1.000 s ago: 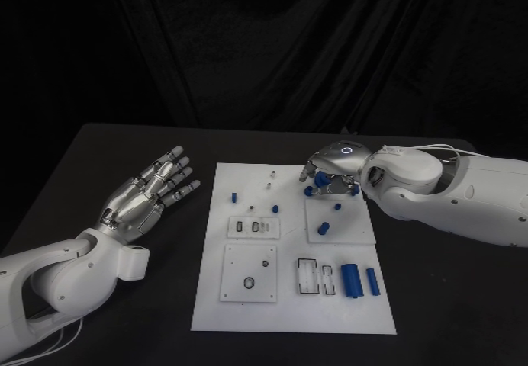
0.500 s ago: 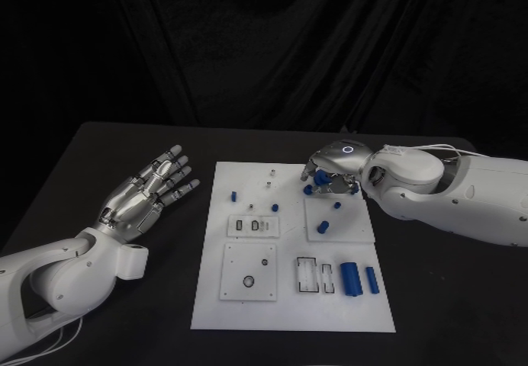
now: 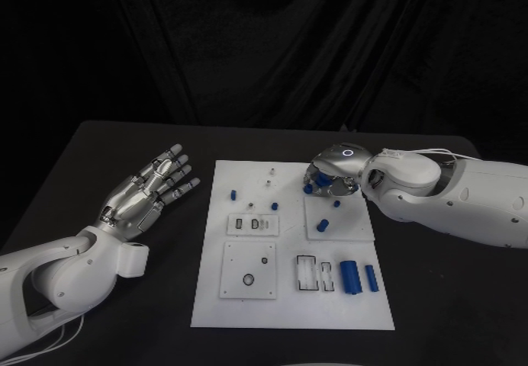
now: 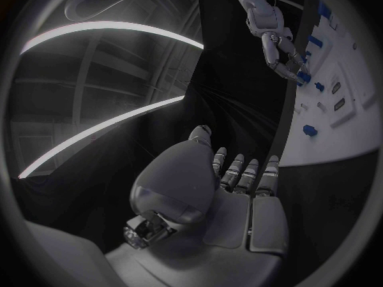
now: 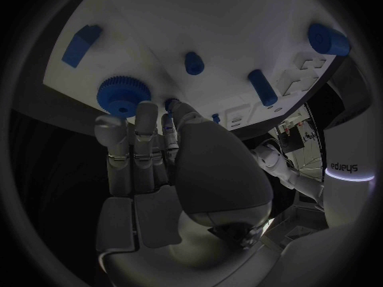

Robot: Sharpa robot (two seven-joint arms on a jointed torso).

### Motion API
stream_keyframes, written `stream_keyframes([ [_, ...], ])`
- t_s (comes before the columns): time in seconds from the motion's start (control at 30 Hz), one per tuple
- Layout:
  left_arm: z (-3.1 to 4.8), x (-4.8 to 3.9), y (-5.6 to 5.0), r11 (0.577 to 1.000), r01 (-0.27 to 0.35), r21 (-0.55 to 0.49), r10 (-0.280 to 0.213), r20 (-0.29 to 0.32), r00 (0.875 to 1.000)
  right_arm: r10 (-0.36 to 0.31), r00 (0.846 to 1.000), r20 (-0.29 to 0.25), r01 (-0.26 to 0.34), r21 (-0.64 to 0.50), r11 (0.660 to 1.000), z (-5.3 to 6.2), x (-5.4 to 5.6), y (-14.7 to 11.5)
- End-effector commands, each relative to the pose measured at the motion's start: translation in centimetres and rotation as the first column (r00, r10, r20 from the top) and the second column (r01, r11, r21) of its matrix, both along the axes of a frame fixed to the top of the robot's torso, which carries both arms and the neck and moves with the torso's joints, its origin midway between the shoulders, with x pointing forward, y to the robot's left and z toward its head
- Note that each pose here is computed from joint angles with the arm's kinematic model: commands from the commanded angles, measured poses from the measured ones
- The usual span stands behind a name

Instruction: Assemble the parts on the task board

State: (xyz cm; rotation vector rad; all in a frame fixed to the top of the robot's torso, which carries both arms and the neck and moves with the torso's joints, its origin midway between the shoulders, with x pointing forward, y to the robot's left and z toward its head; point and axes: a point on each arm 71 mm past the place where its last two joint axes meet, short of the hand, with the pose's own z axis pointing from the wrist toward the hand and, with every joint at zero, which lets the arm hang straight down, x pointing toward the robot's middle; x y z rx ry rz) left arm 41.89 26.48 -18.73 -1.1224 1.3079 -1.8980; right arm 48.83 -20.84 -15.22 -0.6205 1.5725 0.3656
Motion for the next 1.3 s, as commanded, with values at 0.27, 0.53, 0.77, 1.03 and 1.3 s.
stream_keyframes([
  [0.27, 0.71, 0.11, 0.2, 0.997, -0.021, -0.072, 0.028, 0.092, 0.995, 0.038, 0.999, 0.019, -0.038, 0.016, 0.999, -0.4, 0.0, 0.5],
  [0.53, 0.55, 0.16, 0.0, 0.998, -0.013, -0.067, 0.018, 0.081, 0.997, 0.045, 0.999, 0.011, -0.045, 0.014, 0.999, -0.9, 0.2, 0.9],
  [0.77, 0.40, 0.20, 0.1, 0.998, -0.014, -0.062, 0.018, 0.075, 0.997, 0.051, 0.999, 0.013, -0.051, 0.018, 0.999, -1.1, 0.2, 1.1],
  [1.03, 0.24, 0.20, 0.3, 0.998, -0.015, -0.057, 0.019, 0.069, 0.997, 0.056, 0.998, 0.033, -0.057, 0.037, 0.998, -0.9, 0.1, 1.1],
  [1.3, 0.20, 0.10, 0.7, 0.998, -0.025, -0.051, 0.028, 0.066, 0.997, 0.045, 0.998, 0.040, -0.048, 0.082, 0.995, 0.0, 0.2, 1.4],
])
